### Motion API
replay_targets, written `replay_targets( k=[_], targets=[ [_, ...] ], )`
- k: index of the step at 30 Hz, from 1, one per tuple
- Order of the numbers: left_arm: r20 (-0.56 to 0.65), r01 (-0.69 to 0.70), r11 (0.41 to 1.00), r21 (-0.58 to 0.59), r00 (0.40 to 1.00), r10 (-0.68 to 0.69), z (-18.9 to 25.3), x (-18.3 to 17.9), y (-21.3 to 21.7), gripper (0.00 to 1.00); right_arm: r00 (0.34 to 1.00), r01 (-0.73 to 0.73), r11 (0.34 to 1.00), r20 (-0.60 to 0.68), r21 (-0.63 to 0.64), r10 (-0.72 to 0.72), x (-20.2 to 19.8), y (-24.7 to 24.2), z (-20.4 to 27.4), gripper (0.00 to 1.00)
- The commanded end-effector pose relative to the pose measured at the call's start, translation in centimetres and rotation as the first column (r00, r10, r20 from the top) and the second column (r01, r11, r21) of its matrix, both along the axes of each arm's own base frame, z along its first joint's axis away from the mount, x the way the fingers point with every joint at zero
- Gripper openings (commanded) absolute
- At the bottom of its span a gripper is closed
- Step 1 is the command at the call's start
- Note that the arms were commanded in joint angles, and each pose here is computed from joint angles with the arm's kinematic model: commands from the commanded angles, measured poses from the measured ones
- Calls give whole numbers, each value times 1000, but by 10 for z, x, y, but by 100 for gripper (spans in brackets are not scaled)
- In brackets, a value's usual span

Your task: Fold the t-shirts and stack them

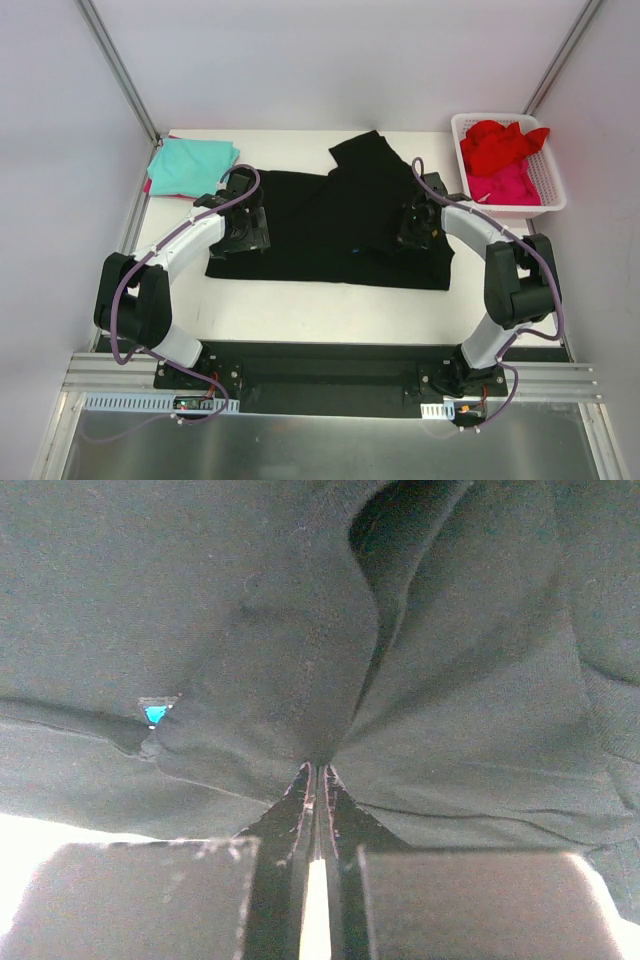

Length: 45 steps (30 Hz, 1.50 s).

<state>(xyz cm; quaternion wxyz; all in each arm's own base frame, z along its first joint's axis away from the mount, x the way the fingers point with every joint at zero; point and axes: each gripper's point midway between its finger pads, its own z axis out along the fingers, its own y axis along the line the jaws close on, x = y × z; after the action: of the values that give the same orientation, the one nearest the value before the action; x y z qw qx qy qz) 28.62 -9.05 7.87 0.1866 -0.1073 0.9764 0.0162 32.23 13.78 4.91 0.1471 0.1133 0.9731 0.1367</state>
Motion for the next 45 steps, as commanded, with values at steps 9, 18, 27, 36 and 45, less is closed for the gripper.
replay_targets(
  k=[9,18,27,36,45],
  targets=[
    [1,16,1000,16,1000,-16,1,-4,0,99,999,-44,999,29,-4,45,28,17,19,1],
    [-9,20,1000,23,1000,-19,-2,-4,1,99,996,-87,996,32,10,87,48,40,15,1],
    [-16,21,1000,21,1000,-21,-4,-7,1,99,992,-120,993,29,-15,121,71,49,4,1],
    [-19,25,999,24,1000,-25,-5,-7,1,99,990,-135,991,47,-16,135,93,56,8,1],
    [-22,24,999,24,999,-24,-5,-5,1,99,985,-164,986,45,11,164,109,68,7,1]
  ],
)
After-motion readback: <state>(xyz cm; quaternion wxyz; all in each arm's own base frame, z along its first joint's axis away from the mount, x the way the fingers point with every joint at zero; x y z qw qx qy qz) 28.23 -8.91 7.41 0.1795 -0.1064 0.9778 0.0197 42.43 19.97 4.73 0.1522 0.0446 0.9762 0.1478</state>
